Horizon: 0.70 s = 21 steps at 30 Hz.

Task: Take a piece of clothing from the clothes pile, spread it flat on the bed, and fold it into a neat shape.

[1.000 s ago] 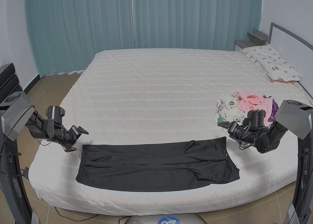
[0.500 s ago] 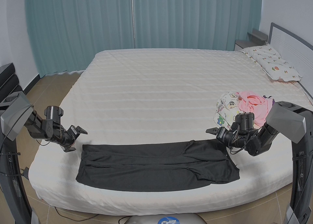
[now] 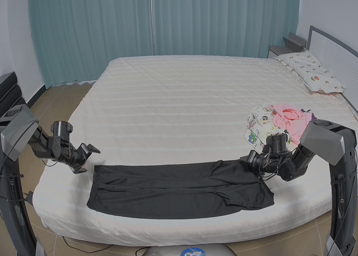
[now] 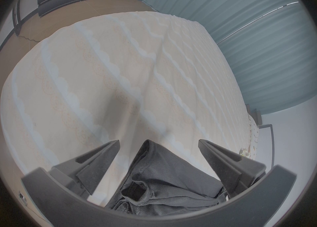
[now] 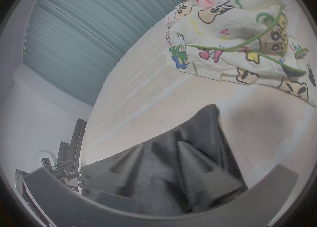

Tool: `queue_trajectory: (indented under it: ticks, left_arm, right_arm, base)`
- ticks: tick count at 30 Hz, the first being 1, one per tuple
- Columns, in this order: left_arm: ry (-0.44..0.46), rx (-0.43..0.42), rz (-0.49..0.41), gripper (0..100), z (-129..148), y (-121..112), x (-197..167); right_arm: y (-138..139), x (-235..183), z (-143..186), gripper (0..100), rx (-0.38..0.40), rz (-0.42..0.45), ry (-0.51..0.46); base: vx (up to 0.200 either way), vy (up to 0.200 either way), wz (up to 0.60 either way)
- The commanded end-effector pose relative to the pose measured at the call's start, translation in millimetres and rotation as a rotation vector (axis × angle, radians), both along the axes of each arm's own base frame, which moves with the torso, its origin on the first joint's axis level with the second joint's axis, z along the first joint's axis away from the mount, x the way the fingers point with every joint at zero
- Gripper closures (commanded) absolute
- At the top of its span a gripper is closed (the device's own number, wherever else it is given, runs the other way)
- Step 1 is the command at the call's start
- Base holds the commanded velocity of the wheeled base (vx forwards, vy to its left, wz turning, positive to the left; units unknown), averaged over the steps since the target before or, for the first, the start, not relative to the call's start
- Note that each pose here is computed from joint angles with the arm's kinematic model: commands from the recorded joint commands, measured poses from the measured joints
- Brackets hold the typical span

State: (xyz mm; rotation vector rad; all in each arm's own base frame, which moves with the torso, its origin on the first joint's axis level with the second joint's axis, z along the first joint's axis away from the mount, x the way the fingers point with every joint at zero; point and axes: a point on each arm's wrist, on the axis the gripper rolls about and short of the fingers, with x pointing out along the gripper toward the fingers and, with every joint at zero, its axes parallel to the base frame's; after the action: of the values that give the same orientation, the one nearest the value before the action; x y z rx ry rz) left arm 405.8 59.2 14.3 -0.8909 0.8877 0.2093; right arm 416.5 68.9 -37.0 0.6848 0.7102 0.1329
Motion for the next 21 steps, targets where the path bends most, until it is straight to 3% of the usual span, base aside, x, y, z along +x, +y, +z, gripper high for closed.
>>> queue_trajectory:
  ticks: [1, 12, 13, 17, 21]
  left_arm:
    - [0.004, -0.001, 0.001, 0, -1.0, 0.1, -0.4]
    - [0.004, -0.001, 0.001, 0, -1.0, 0.1, -0.4]
    - [0.004, -0.001, 0.001, 0, -1.0, 0.1, -0.4]
    - [0.004, -0.001, 0.001, 0, -1.0, 0.1, -0.4]
    - [0.004, -0.001, 0.001, 0, -1.0, 0.1, -0.4]
  right_arm:
    - [-7.0, -0.9, 4.3, 100, -0.004, -0.023, -0.004]
    - [-9.6, -5.0, -0.8, 100, -0.012, -0.025, 0.010]
    - [-9.6, -5.0, -0.8, 0, -0.012, -0.025, 0.010]
    - [-6.8, -3.2, 6.8, 0, -0.028, -0.005, -0.040]
    - [0.2, -1.1, 37.0, 0, -0.030, -0.004, -0.130]
  base:
    - [0.000, 0.000, 0.00]
    - [0.000, 0.000, 0.00]
    - [0.000, 0.000, 0.00]
    - [0.000, 0.000, 0.00]
    - [0.000, 0.000, 0.00]
